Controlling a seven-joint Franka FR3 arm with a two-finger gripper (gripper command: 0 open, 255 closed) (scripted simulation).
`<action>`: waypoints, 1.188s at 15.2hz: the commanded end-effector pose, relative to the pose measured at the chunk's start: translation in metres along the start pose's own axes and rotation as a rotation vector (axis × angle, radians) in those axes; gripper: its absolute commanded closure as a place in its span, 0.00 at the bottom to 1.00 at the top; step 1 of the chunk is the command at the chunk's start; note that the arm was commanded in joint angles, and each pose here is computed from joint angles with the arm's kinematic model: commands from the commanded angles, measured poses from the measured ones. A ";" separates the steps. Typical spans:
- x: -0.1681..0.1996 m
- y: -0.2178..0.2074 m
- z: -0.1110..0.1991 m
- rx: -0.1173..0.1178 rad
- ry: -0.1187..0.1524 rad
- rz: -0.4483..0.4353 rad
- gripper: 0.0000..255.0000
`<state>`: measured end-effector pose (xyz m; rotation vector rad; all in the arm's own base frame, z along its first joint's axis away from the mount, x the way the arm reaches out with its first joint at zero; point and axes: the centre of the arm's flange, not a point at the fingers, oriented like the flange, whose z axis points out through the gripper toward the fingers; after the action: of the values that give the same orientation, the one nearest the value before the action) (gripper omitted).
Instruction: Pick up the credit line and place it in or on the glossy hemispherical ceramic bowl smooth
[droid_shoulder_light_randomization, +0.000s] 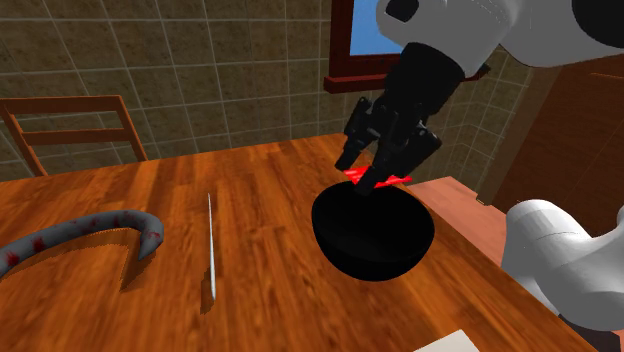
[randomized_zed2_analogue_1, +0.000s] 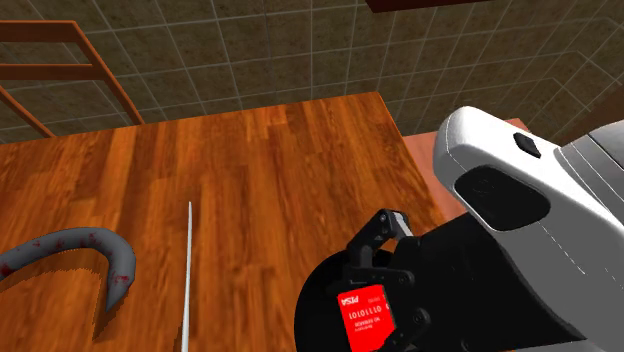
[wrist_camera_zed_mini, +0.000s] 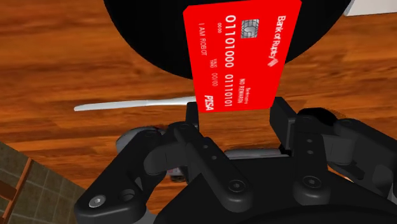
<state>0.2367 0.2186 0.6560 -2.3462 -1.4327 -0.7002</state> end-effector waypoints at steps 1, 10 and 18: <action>-0.004 -0.003 0.008 0.000 0.000 0.001 1.00; -0.031 -0.002 0.048 0.000 0.000 0.001 1.00; -0.037 -0.002 0.058 0.000 0.000 0.001 1.00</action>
<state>0.2347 0.2205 0.5870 -2.3471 -1.4316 -0.6999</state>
